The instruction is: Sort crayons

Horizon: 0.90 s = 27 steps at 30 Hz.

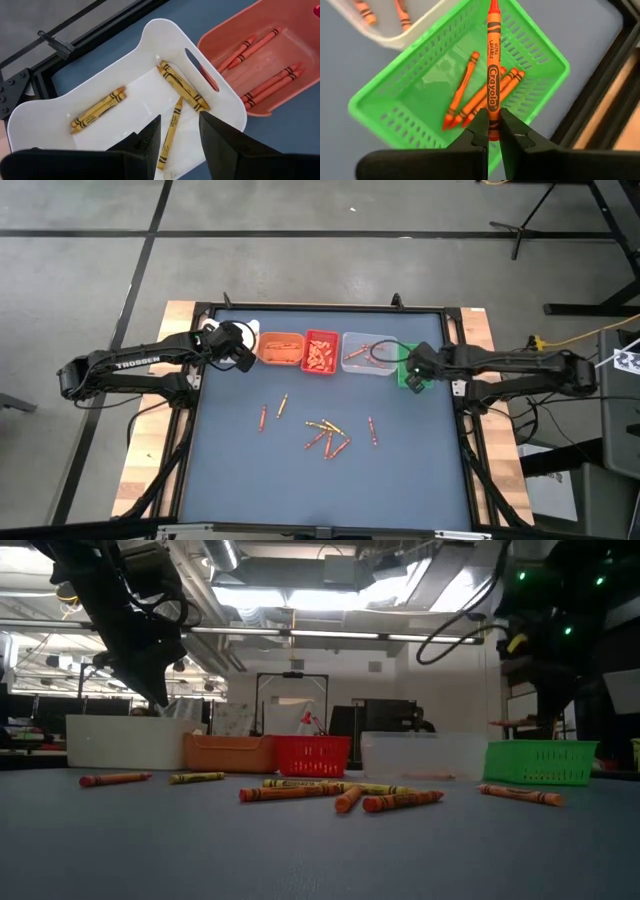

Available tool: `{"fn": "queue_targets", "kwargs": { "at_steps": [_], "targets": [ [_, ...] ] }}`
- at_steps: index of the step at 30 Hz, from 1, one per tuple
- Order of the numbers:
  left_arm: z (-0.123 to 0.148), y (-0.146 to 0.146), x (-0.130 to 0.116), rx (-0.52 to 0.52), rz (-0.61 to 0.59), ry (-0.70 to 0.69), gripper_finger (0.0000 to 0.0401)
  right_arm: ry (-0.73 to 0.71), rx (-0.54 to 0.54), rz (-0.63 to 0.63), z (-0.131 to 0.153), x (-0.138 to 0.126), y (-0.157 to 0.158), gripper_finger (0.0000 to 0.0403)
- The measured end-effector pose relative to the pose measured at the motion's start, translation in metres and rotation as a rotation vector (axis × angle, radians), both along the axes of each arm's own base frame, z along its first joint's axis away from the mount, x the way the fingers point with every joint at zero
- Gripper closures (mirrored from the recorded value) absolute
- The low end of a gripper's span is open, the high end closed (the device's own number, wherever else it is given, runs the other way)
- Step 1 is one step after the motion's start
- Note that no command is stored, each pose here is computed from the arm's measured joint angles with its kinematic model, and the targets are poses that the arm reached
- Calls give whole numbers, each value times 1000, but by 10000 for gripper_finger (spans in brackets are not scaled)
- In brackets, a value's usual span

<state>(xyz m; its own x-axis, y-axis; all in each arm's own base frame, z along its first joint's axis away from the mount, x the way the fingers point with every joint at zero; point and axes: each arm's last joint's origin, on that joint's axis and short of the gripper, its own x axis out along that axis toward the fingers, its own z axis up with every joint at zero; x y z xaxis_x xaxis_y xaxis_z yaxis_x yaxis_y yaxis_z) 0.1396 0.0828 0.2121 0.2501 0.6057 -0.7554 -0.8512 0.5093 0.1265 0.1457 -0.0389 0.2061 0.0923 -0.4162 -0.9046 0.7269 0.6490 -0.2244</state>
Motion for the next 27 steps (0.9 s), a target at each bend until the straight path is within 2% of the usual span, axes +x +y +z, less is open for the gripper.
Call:
{"fn": "queue_targets", "kwargs": {
  "at_steps": [5,13,22,27],
  "targets": [
    [0,0,0,-1,1,-1,284,-40,-7,-54,-9,0,-9,384],
    [0,0,0,-1,1,-1,284,-51,-9,-62,-9,1,-10,377],
    [0,0,0,0,1,-3,284,-51,-10,-62,-9,1,-10,285],
    [1,1,3,-2,-12,-36,284,-51,-10,-62,-9,1,-10,259]
  ]
}}
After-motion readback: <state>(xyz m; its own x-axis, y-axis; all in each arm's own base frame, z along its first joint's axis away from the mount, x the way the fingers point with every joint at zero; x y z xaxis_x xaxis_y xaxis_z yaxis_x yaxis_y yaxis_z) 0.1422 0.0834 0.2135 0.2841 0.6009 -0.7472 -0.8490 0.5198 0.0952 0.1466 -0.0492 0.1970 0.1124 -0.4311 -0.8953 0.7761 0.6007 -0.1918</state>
